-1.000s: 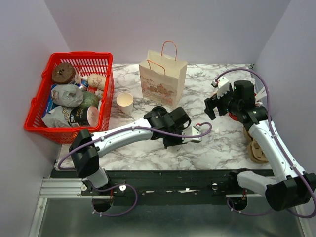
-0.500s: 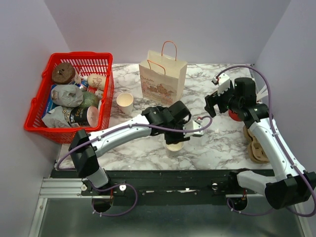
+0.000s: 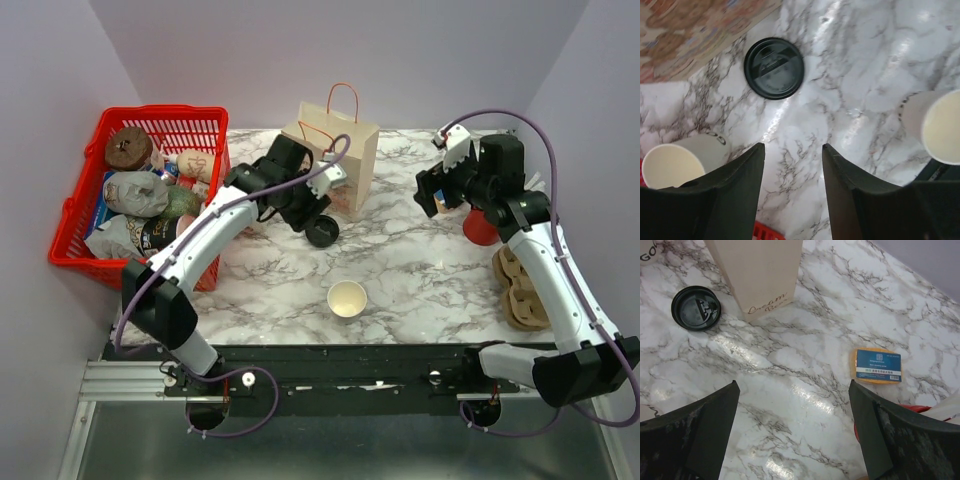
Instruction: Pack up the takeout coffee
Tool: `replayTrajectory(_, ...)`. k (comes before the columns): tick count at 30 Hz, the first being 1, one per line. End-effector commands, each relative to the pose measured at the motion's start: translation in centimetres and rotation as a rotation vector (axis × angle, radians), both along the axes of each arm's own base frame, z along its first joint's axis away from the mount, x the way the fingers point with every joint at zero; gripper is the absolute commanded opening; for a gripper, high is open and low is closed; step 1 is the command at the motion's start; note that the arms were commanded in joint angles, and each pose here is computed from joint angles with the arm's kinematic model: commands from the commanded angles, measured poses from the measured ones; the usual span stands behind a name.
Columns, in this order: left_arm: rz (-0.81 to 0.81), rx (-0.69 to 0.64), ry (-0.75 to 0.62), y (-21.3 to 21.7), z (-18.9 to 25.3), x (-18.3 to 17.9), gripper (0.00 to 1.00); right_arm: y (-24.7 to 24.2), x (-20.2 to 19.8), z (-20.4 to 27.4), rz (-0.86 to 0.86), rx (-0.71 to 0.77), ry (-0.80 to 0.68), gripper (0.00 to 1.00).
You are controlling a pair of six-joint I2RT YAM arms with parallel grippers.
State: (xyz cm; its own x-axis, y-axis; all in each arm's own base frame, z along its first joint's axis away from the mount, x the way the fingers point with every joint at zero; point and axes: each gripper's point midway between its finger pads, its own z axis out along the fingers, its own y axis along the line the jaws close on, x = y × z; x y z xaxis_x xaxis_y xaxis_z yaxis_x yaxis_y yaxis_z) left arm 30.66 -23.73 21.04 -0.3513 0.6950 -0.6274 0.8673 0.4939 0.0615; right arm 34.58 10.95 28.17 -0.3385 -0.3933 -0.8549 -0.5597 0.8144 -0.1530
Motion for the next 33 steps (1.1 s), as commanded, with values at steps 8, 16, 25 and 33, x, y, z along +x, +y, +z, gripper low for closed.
replayTrajectory(8, 0.281, -0.107, 0.037, 0.6, -6.3, 10.1, 0.48, -0.1, 0.1, 0.8, 0.034, -0.035, -0.023, 0.99)
replayTrajectory(16, 0.257, -0.108, 0.009, -0.7, -10.0, 13.0, 0.48, -0.1, 0.6, -0.1, 0.038, -0.052, -0.010, 0.99)
replayTrajectory(25, 0.266, -0.091, 0.030, -0.8, -12.9, 13.5, 0.47, -0.1, 0.7, -0.5, 0.038, -0.056, 0.008, 0.99)
replayTrajectory(33, 0.356, -0.091, 0.060, 0.0, -14.7, 13.0, 0.43, -0.2, 0.6, -0.9, 0.036, -0.061, 0.016, 0.99)
